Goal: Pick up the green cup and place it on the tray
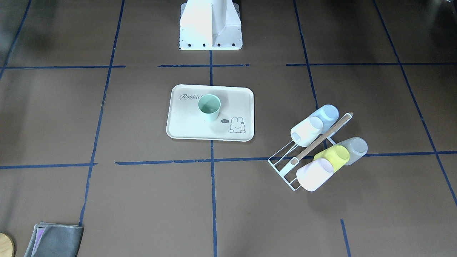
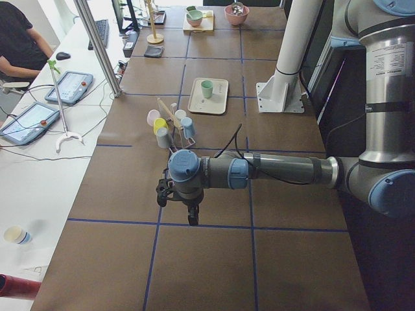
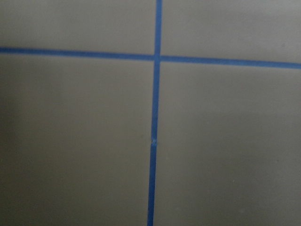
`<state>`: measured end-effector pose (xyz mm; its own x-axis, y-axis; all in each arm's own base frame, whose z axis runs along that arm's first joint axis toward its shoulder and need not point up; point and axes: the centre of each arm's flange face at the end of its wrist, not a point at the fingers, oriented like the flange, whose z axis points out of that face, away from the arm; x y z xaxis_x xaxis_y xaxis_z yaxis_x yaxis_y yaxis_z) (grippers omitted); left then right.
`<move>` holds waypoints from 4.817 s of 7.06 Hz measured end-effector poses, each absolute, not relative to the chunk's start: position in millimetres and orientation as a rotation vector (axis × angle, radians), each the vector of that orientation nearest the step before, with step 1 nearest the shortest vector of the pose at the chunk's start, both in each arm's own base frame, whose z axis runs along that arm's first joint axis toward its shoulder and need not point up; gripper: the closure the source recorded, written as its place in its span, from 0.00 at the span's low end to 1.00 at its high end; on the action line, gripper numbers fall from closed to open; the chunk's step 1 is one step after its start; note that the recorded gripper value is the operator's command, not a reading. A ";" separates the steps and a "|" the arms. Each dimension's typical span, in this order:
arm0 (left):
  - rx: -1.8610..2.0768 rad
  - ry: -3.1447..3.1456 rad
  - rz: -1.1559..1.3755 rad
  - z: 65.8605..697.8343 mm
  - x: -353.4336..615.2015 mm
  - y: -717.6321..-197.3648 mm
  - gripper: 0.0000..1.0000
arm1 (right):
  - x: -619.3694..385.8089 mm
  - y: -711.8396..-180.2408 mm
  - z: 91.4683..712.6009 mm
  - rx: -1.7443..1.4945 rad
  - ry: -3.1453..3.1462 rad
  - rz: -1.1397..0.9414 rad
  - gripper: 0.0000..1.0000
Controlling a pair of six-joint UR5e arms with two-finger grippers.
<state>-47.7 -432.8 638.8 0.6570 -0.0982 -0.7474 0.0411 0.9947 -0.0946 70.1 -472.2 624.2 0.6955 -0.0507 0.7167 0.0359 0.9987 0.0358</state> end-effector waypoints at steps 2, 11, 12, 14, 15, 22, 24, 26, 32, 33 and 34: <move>-0.089 0.853 -0.126 635.5 -48.2 -430.9 0.00 | 76.3 -465.3 644.9 -0.013 -0.799 -0.031 0.00; -0.113 0.849 -0.099 599.7 -47.7 -424.4 0.00 | 66.8 -469.0 640.5 -0.010 -0.778 -0.046 0.00; -0.116 0.844 -0.121 596.9 -46.6 -431.7 0.00 | 65.2 -468.5 635.9 -0.002 -0.777 -0.053 0.00; -0.110 0.842 -0.128 594.8 -44.7 -470.0 0.00 | 60.0 -469.0 627.3 0.010 -0.777 -0.070 0.00; -0.108 0.844 -0.126 595.3 -44.1 -480.7 0.00 | 59.0 -468.9 624.2 0.014 -0.776 -0.074 0.00; -0.087 0.843 -0.107 608.5 -39.6 -487.2 0.00 | 47.4 -467.1 622.0 0.012 -0.760 -0.115 0.00; -0.092 0.842 -0.090 606.0 -31.5 -489.1 0.00 | 45.9 -467.0 621.3 0.010 -0.766 -0.119 0.00; -0.087 0.843 -0.082 601.8 -29.1 -489.2 0.00 | 43.3 -469.4 614.5 0.021 -0.769 -0.127 0.00; -0.079 0.843 0.037 637.9 -44.6 -477.4 0.00 | 37.3 -469.2 612.7 0.020 -0.770 -0.136 0.00; -0.073 0.839 0.026 638.3 -51.8 -474.3 0.00 | 37.0 -469.8 612.5 0.020 -0.770 -0.137 0.00; -0.065 0.834 0.015 637.8 -59.1 -472.7 0.00 | 36.8 -470.5 612.7 0.020 -0.769 -0.137 0.00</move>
<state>-59.1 -472.7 637.8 0.6717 -0.0125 -0.7407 -0.0385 0.9979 -0.0517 36.8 -470.5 612.7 0.7102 -0.1310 0.6917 0.1167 0.9908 0.0678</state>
